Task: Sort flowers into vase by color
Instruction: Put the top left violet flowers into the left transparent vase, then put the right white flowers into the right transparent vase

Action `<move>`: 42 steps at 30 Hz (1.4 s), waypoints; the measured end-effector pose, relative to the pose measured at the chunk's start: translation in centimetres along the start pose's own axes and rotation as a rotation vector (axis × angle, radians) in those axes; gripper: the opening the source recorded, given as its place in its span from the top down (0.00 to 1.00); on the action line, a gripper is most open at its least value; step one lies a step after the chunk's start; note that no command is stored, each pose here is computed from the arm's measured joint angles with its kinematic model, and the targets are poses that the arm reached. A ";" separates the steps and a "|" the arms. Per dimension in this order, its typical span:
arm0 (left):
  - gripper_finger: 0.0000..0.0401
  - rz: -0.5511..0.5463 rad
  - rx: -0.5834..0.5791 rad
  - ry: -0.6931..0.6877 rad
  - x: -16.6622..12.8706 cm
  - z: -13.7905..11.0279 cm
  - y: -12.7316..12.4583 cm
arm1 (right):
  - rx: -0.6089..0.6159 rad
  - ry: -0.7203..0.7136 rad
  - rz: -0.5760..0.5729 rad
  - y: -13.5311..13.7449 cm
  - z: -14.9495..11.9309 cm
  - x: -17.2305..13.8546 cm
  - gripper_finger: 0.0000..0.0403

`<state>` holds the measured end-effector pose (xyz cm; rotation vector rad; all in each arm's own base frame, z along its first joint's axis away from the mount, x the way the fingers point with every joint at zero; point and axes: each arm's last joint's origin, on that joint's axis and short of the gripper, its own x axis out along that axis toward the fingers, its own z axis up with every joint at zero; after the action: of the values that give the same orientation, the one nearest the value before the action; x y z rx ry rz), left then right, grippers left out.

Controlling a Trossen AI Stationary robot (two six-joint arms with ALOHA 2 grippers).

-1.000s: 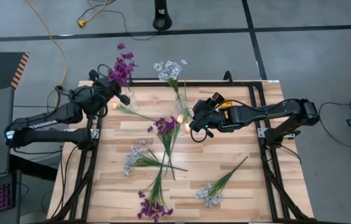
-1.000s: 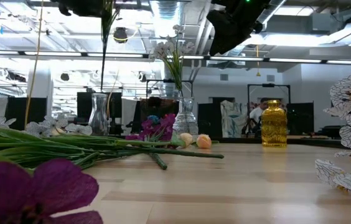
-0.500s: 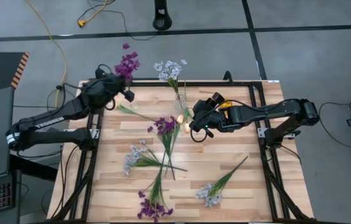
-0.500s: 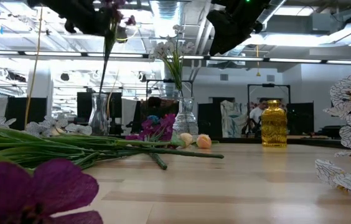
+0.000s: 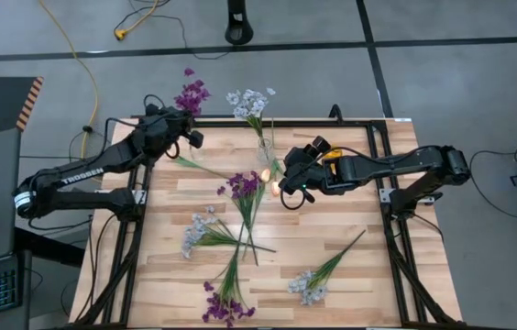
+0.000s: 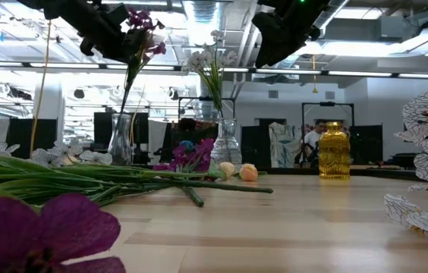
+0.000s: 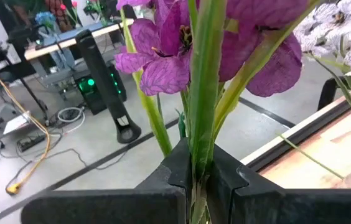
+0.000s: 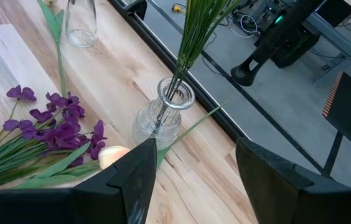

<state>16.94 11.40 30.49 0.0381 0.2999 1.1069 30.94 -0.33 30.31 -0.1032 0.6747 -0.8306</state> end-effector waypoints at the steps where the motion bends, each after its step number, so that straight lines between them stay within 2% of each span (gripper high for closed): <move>1: 0.97 0.000 -0.005 0.007 0.0 -0.1 0.0 | 0.000 0.000 0.000 0.0 0.0 0.0 0.39; 11: 0.87 0.007 -0.044 0.011 0.0 -0.1 0.0 | 0.000 0.000 0.000 0.0 0.0 0.0 0.39; 25: 0.53 0.006 0.014 0.051 -0.2 -0.5 0.1 | 0.000 0.000 0.000 0.0 0.0 0.0 0.39; 33: 0.44 -0.018 0.032 0.103 -2.3 0.6 1.5 | 0.002 0.004 0.015 0.0 0.0 0.0 0.39; 36: 0.44 -0.093 0.035 0.138 -3.4 1.0 2.1 | 0.064 0.009 0.071 0.2 0.1 0.0 0.39; 42: 0.44 -0.251 0.000 0.176 -5.4 1.0 3.0 | 0.310 0.047 0.187 0.5 0.4 0.1 0.39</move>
<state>12.34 8.04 33.14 -0.0949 0.4498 0.8619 31.53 -0.12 30.37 0.2568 0.5820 -0.7494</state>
